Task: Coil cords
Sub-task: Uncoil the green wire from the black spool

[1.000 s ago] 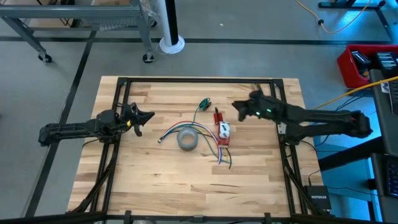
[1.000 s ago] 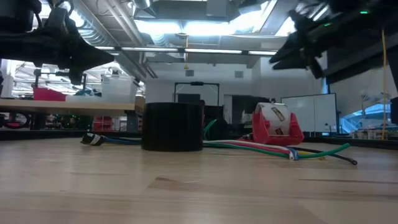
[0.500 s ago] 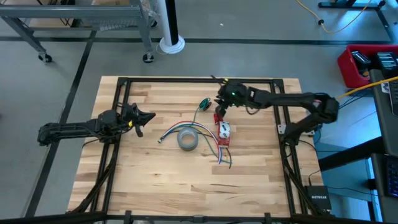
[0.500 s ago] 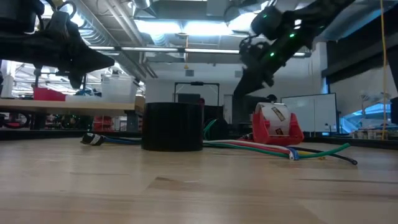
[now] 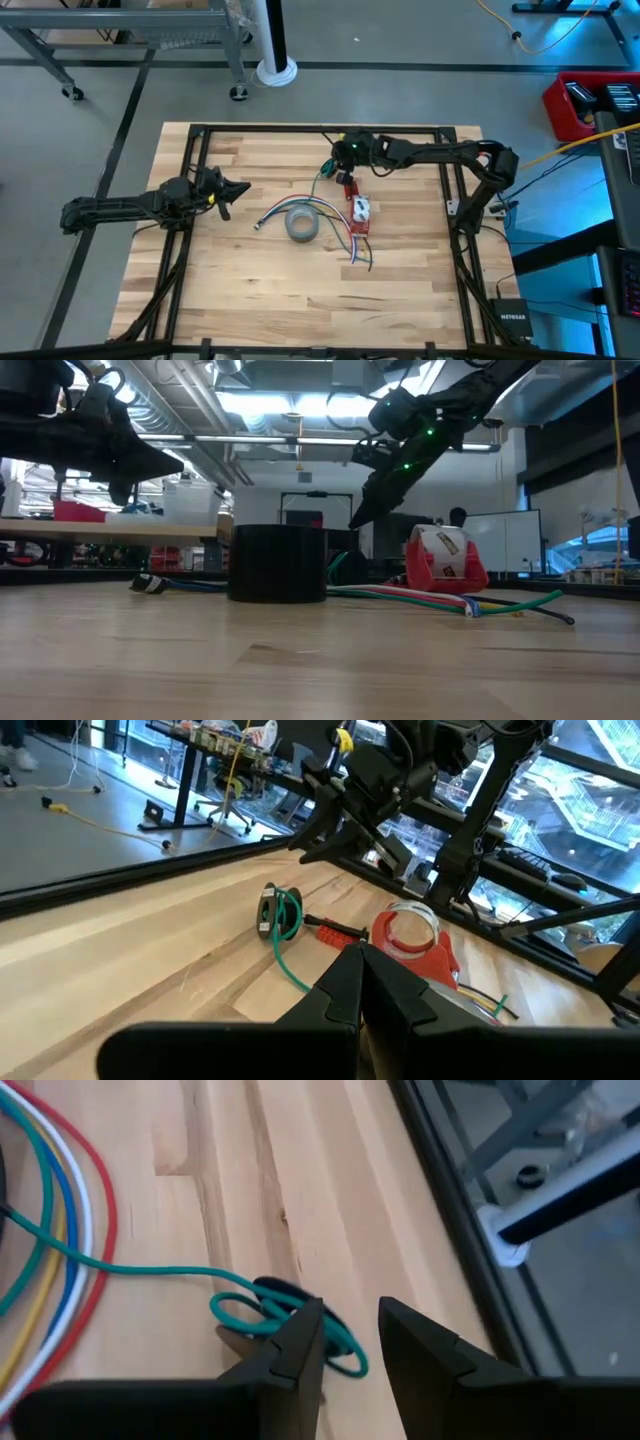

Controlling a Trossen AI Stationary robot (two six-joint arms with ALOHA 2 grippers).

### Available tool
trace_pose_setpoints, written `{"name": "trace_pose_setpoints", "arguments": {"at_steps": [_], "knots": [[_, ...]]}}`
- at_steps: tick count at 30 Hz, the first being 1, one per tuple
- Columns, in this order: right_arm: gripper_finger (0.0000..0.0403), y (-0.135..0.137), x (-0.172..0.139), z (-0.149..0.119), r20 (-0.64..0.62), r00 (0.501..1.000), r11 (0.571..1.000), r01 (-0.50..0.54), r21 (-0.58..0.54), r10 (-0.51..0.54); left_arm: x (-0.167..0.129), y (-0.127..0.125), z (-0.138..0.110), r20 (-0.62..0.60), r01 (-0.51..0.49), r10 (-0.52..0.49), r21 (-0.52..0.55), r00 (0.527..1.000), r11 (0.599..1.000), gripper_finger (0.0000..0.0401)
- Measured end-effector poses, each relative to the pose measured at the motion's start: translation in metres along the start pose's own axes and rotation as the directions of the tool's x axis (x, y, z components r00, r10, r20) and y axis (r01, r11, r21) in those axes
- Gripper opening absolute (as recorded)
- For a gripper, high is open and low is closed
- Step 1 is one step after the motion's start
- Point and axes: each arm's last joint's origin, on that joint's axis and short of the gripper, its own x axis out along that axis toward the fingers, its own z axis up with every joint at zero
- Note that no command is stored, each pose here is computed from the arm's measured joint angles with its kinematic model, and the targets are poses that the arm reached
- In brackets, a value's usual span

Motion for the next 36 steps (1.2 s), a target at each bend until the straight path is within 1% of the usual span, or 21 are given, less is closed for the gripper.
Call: {"name": "trace_pose_setpoints", "arguments": {"at_steps": [5,8,13,16,20,26,31,36], "knots": [[0.0104,-0.001,-0.001,0.004,0.007,1.0,0.997,-0.018,-0.078,0.019,0.0,0.0,-0.001,-0.012,-0.005,0.005,-0.016,1.0,1.0,0.0],[0.0104,-0.005,-0.001,0.004,0.003,0.998,0.995,-0.063,-0.082,0.063,0.0,0.0,-0.001,-0.012,-0.005,0.005,-0.015,1.0,1.0,0.0],[0.0104,-0.016,0.009,0.002,-0.018,0.998,0.996,-0.061,-0.069,0.06,0.0,0.0,-0.001,-0.012,-0.005,0.005,-0.013,1.0,1.0,0.0],[0.0104,-0.023,0.017,0.004,-0.008,0.996,0.994,-0.094,-0.055,0.094,0.0,0.0,-0.001,-0.012,-0.005,0.005,-0.013,1.0,1.0,0.0],[0.0104,-0.028,0.033,0.004,-0.085,0.988,0.99,-0.134,-0.04,0.13,0.0,0.0,-0.001,-0.011,-0.004,0.004,-0.013,1.0,1.0,0.0],[0.0104,-0.03,0.04,0.01,-0.179,0.968,0.979,-0.19,-0.08,0.173,0.0,0.0,-0.001,-0.013,-0.005,0.005,-0.013,1.0,1.0,0.0],[0.0104,-0.032,0.038,0.016,-0.175,0.969,0.979,-0.189,-0.083,0.172,0.0,0.0,-0.001,-0.013,-0.005,0.005,-0.013,1.0,1.0,0.0],[0.0104,-0.031,0.037,0.015,-0.184,0.962,0.969,-0.223,-0.106,0.201,0.0,0.0,-0.001,-0.014,-0.005,0.005,-0.013,1.0,1.0,0.0]]}}
